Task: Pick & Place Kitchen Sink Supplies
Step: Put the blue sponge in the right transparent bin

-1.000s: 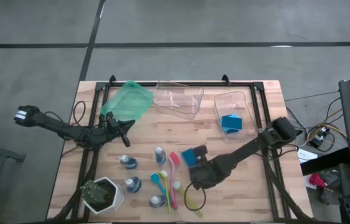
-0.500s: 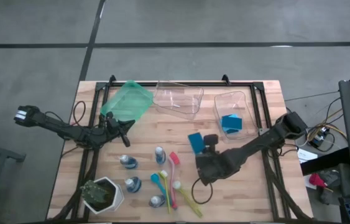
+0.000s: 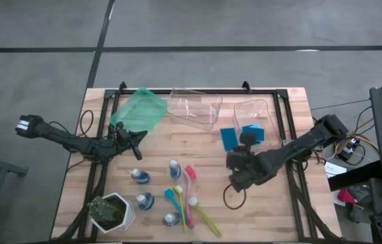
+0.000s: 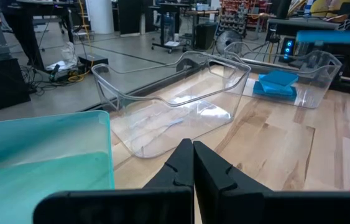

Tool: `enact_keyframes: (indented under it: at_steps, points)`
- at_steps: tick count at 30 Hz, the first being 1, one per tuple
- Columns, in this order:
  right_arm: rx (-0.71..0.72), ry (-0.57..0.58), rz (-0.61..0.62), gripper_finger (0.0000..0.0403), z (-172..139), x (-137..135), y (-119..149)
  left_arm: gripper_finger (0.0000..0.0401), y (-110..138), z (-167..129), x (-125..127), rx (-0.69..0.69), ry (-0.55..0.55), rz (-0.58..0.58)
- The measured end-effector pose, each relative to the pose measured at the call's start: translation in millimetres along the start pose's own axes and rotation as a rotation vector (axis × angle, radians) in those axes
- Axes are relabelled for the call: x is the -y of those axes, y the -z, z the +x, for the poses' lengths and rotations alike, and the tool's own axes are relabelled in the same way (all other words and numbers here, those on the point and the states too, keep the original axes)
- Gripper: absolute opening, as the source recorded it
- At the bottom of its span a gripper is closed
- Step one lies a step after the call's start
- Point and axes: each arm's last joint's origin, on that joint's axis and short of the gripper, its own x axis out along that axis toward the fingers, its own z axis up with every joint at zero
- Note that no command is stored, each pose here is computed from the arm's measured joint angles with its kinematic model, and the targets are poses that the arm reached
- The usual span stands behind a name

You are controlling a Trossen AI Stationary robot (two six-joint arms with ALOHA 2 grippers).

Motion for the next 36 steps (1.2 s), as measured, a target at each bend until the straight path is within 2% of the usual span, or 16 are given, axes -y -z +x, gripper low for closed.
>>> enact_keyframes:
  at_steps: [8, 14, 25, 31, 36]
  points:
    - [0.020, 0.083, 0.151, 0.0008, -7.9, 34.6, 14.8, 0.0000, 0.0, 0.0, 0.0, 0.000, 0.000, 0.000]
    - [-0.006, 0.117, 0.272, 0.0008, 1.7, 53.8, 39.3, 0.0000, -0.1, 0.0, 0.0, 0.000, 0.000, 0.000]
    - [-0.122, 0.131, 0.303, 0.0008, 30.5, 63.4, 96.5, 0.0000, 0.0, 0.0, 0.0, 0.000, 0.000, 0.000]
    - [-0.174, 0.076, 0.312, 0.0008, 43.2, 57.0, 114.3, 0.0000, -0.1, 0.0, 0.0, 0.000, 0.000, 0.000]
    - [-0.197, 0.075, 0.301, 0.0008, 50.0, 51.8, 121.4, 0.0000, -0.1, 0.0, 0.0, 0.000, 0.000, 0.000]
